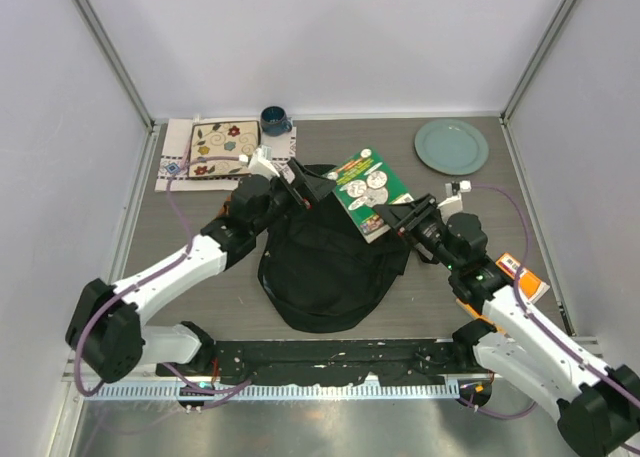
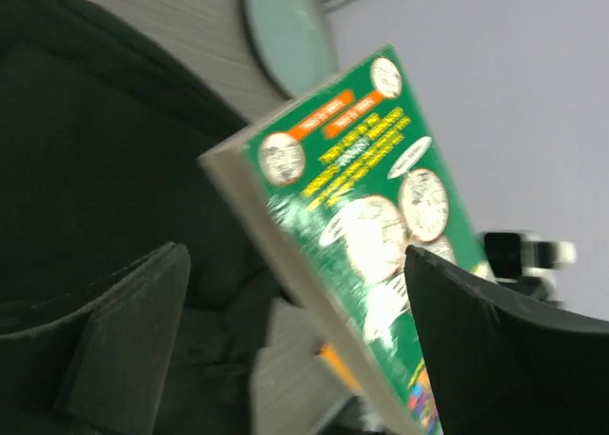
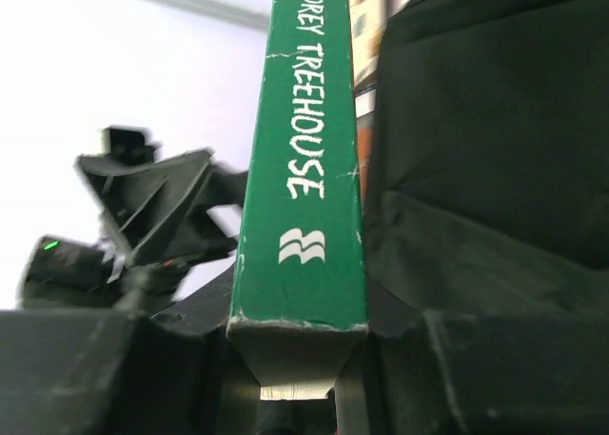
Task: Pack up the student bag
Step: Pick up the book from the center of the board, then place the book in the student bag.
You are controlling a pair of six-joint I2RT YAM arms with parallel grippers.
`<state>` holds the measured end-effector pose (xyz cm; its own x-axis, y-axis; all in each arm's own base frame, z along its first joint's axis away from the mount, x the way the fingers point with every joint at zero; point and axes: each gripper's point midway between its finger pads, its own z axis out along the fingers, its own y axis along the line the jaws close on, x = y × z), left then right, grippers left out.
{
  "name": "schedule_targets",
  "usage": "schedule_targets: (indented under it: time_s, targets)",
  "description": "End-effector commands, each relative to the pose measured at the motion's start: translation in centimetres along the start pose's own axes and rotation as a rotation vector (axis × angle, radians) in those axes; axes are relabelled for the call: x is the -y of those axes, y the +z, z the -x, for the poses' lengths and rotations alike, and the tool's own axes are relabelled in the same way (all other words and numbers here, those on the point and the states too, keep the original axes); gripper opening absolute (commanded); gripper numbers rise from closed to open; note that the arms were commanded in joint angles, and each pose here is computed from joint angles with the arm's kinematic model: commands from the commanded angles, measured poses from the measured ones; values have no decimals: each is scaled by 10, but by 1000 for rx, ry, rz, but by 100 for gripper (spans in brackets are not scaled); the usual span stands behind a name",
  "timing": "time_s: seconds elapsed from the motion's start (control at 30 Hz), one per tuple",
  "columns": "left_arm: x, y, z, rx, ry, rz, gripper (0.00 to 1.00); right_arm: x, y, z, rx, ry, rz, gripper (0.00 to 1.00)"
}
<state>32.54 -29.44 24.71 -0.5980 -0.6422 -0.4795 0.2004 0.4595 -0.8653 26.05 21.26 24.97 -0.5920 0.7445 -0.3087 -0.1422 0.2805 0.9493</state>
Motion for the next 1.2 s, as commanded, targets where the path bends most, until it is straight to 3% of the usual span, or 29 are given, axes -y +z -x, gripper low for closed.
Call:
schedule_targets:
  time_s: [0.0,0.1,0.23,0.4,0.6,0.93,1.0,1.17]
  targets:
    - [-47,-49,13,-54,334,316,100,20,-30,47,231,-157,-230,1]
    - [-98,-92,10,-118,451,542,100,51,-51,51,276,-160,-356,1]
    - [-138,-124,9,-107,489,682,100,72,-77,51,315,-152,-432,1]
    - [-167,-128,-11,-153,420,711,100,104,-96,40,320,-116,-493,1]
    - [-200,-120,-37,-189,324,755,100,153,-80,17,238,-82,-583,1]
    - [-180,-96,-74,-218,110,509,100,147,-20,65,252,-169,-558,1]
    - [-177,-94,-75,-213,91,491,100,157,-13,74,200,-120,-545,1]
    - [-155,-93,-58,-180,129,463,100,137,0,102,174,-173,-475,1]
